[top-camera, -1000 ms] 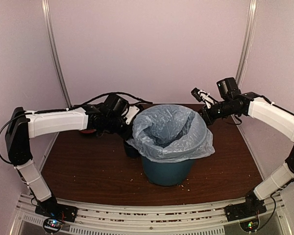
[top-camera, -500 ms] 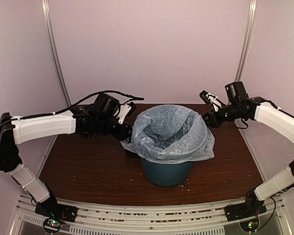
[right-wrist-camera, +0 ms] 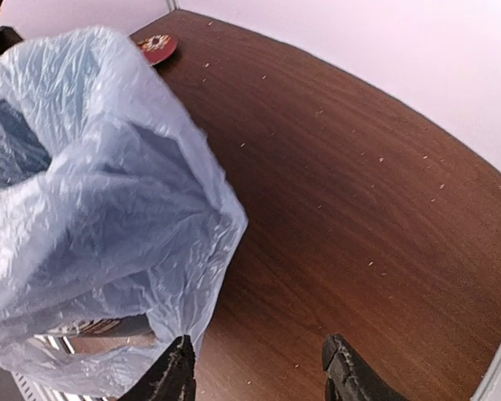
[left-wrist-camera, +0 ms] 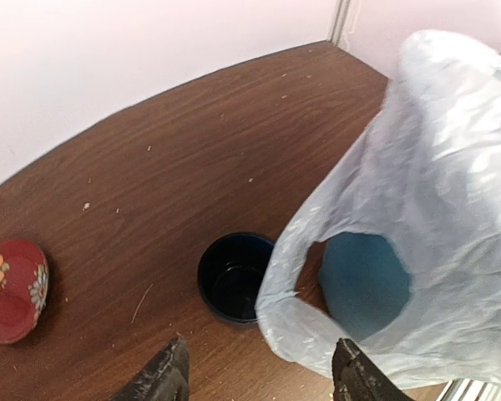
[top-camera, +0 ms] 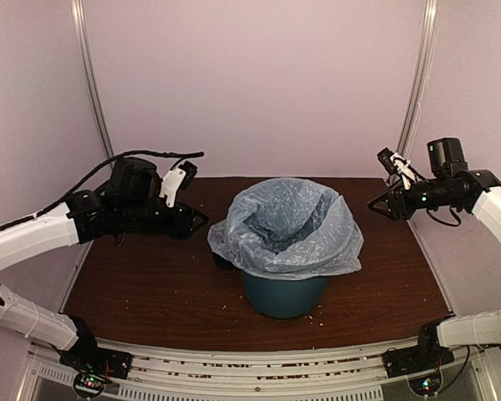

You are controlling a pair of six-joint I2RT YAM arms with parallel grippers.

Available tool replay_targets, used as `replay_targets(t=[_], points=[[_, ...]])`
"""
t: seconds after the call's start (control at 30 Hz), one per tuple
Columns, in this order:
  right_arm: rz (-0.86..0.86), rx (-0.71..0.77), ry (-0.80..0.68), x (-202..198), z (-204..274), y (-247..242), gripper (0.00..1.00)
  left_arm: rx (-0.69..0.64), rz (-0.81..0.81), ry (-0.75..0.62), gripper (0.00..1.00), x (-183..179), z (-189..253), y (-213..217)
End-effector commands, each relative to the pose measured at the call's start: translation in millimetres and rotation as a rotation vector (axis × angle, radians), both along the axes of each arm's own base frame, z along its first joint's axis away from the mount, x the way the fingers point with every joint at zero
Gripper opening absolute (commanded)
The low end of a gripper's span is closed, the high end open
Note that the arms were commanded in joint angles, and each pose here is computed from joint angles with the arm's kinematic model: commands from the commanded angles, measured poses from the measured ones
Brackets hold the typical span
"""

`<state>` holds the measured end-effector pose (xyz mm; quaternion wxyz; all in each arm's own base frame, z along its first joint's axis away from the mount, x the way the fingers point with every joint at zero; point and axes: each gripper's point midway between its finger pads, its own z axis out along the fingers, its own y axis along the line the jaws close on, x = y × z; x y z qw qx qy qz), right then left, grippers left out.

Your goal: Put the trash bags into the trash bin

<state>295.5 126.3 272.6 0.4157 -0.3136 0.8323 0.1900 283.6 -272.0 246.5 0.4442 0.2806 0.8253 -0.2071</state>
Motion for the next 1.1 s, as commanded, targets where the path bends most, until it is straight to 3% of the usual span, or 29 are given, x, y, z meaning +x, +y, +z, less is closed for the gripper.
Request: replay_targets(t=[0.0,0.17,0.43,0.67,0.73,0.83,0.9,1.07], points=[[0.128,-0.027,0.115,-28.2,-46.3,7.3,0.54,-0.093,0.092,0.025,0.6,17.5,-13.4,10.2],[0.259,-0.01,0.201,-43.4,-76.7,23.8,0.58,-0.215,0.012,0.035,0.61,16.6,-10.2,-3.8],[0.323,0.055,0.211,-37.0,-79.3,44.7,0.58,-0.276,-0.132,0.09,0.59,11.5,-31.3,-35.7],[0.309,0.086,0.226,-30.8,-84.9,49.0,0.51,-0.225,-0.087,0.138,0.47,23.8,-61.9,-37.7],[0.29,0.096,0.212,-25.0,-86.5,49.5,0.44,-0.212,-0.079,0.158,0.38,25.7,-72.7,-38.7],[0.272,0.099,0.223,-21.1,-93.5,49.6,0.19,-0.217,-0.094,0.19,0.14,22.5,-85.1,-43.1],[0.268,0.075,0.235,-20.2,-100.9,47.2,0.13,-0.215,-0.1,0.199,0.0,18.4,-91.7,-44.1],[0.259,0.044,0.248,-21.1,-116.2,43.3,0.0,-0.228,-0.1,0.191,0.0,9.4,-97.1,-39.5]])
